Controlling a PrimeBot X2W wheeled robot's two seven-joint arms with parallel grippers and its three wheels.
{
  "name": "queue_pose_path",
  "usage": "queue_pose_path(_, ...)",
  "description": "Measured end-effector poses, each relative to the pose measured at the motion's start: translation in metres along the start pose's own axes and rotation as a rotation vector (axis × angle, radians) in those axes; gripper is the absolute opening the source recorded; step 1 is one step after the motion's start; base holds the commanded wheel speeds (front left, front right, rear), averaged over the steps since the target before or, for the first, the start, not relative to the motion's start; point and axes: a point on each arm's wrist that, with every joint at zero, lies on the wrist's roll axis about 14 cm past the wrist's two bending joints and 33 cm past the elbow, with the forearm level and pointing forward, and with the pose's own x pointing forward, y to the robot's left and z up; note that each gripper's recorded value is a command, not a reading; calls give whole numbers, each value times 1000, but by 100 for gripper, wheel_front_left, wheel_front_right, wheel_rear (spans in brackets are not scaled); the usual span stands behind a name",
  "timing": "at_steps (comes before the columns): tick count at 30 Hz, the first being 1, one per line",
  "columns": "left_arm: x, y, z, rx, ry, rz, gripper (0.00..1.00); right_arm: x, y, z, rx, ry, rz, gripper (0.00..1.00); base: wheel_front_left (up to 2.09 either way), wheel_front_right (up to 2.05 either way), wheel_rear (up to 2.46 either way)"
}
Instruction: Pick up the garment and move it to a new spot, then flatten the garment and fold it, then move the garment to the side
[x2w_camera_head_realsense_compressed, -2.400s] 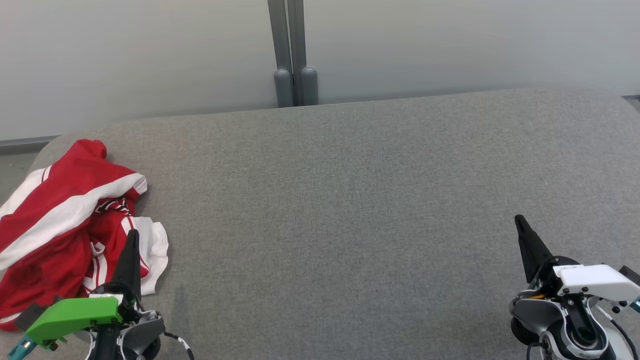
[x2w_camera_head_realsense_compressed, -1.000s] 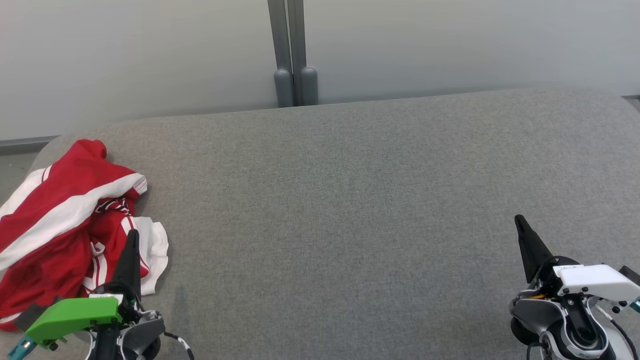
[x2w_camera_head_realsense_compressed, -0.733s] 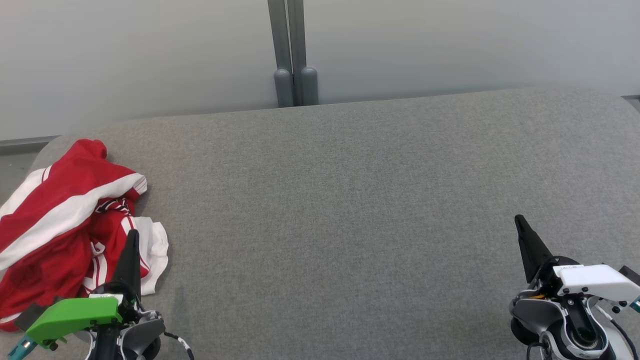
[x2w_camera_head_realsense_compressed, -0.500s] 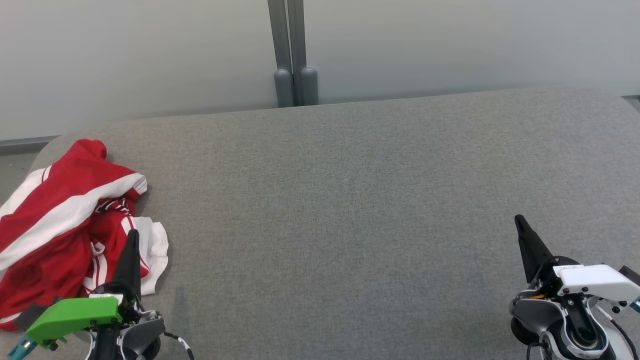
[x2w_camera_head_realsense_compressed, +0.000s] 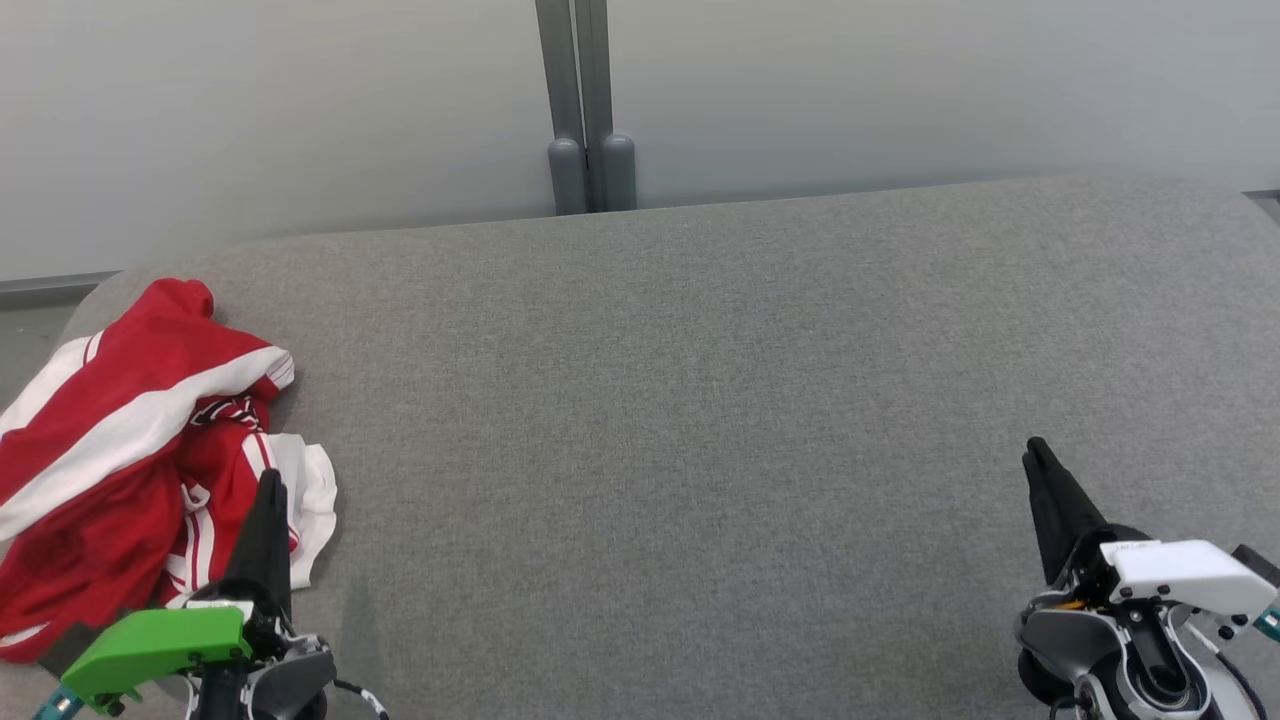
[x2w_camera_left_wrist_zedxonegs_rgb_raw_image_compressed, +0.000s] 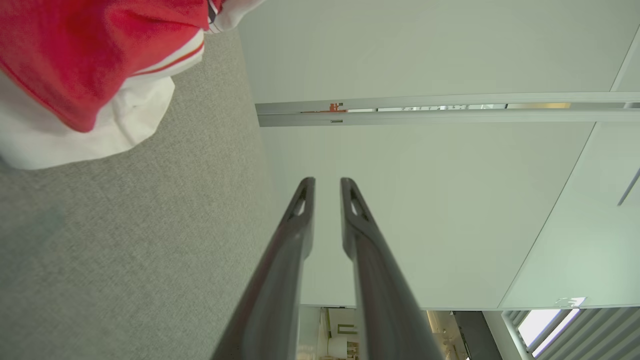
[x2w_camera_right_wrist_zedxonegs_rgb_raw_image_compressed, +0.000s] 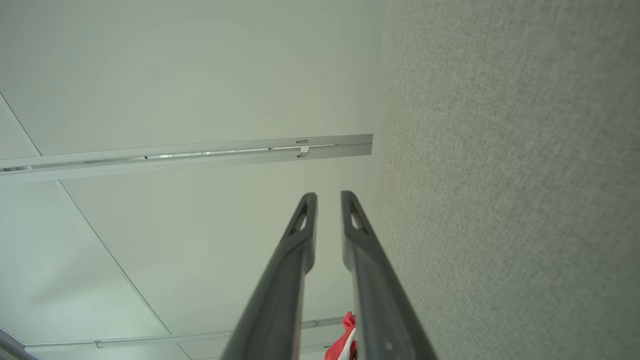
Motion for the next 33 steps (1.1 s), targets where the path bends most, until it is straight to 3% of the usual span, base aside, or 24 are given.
queue_pose_path(5, -10, 23, -2, -10, -7, 68, 100, -8, -19, -4, 10, 4, -55, 100, 0, 0, 0)
queue_pose_path(21, -7, 2, 6, 76, -65, 7, 100, -1, 0, -20, -15, 12, 2, 100, 0, 0, 0)
queue_pose_path(33, -5, -8, 4, 315, -75, -19, 100, 7, 22, -30, -142, 17, 70, 100, 0, 0, 0)
